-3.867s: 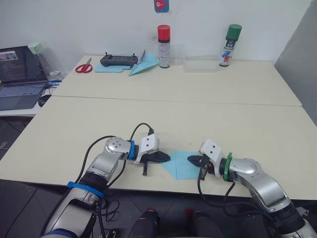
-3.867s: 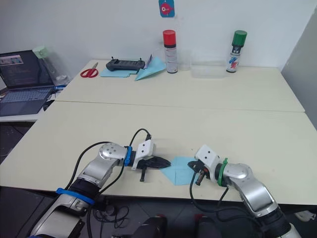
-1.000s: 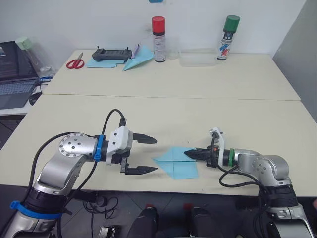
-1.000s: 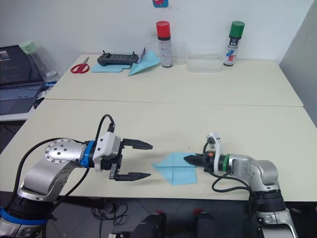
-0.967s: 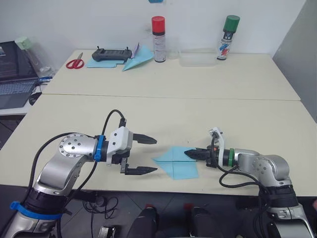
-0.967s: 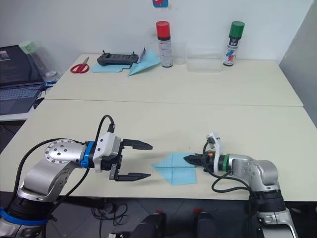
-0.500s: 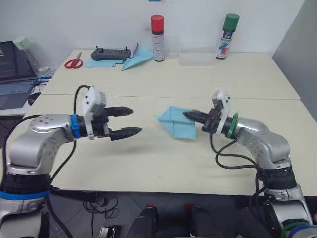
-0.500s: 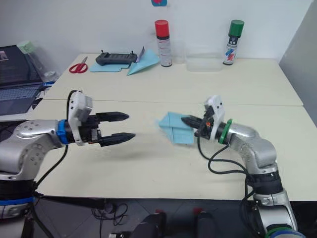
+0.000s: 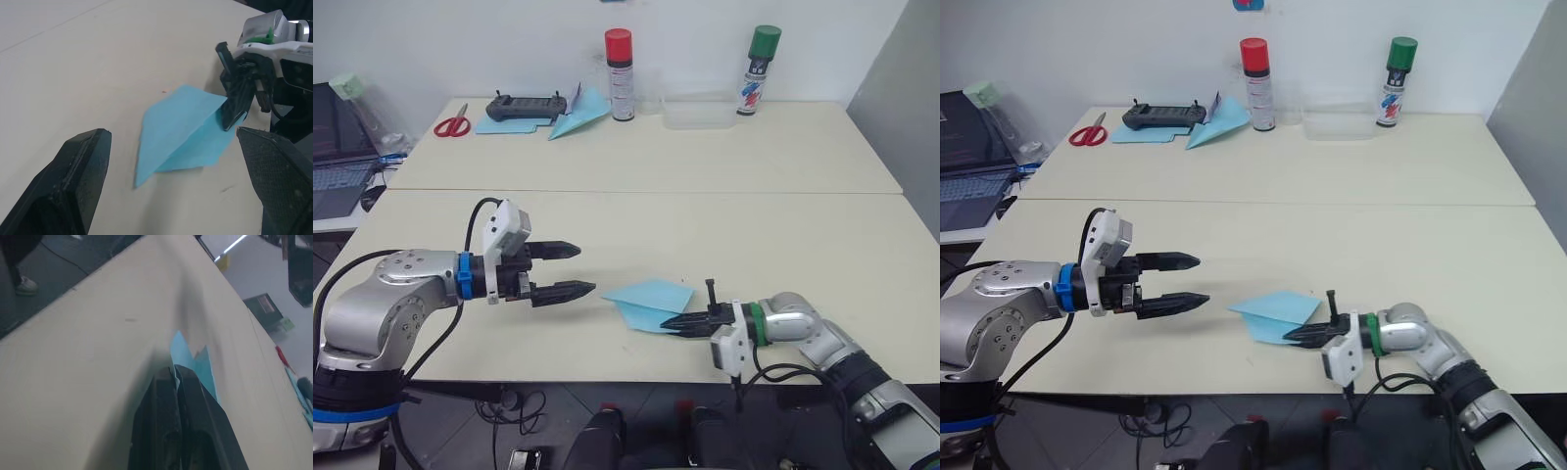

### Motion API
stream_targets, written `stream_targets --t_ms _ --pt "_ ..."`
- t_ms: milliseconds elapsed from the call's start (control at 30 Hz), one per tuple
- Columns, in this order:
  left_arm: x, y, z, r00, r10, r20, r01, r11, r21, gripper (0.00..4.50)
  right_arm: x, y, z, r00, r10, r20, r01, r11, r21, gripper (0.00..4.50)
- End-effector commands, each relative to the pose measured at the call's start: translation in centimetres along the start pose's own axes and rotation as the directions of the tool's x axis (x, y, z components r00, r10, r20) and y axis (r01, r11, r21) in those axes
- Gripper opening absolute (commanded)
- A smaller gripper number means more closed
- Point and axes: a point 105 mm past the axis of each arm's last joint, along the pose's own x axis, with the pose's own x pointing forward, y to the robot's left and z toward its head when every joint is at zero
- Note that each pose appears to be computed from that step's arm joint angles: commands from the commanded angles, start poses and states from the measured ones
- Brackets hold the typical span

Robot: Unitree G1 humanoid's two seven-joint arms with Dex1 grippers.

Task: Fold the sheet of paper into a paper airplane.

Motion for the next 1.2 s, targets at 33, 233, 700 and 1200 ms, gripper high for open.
stream_targets --t_ms 33,233,700,1200 --pt "0.6 -0.9 0.8 0.999 -0.043 0.020 0.042 0.998 0.036 4.50 -0.6 0.3 0.5 0.999 0.000 0.034 0.000 1.000 -0.005 0.61" --pt "1.9 -1.2 -0.8 0.997 -0.079 -0.023 0.080 0.996 0.037 4.50 -2.6 1.2 0.8 1.000 0.018 0.010 -0.018 1.000 0.020 2.60" --pt "7.2 -1.0 -4.2 0.997 -0.039 0.070 0.037 0.999 0.027 3.12 -4.7 -5.0 -1.1 0.892 -0.342 -0.295 0.441 0.800 0.408 4.50" --pt "7.7 -4.2 -10.5 0.996 -0.062 -0.063 0.058 0.997 -0.054 0.03 -6.4 -3.2 -3.3 0.759 -0.233 -0.608 0.647 0.166 0.744 4.50"
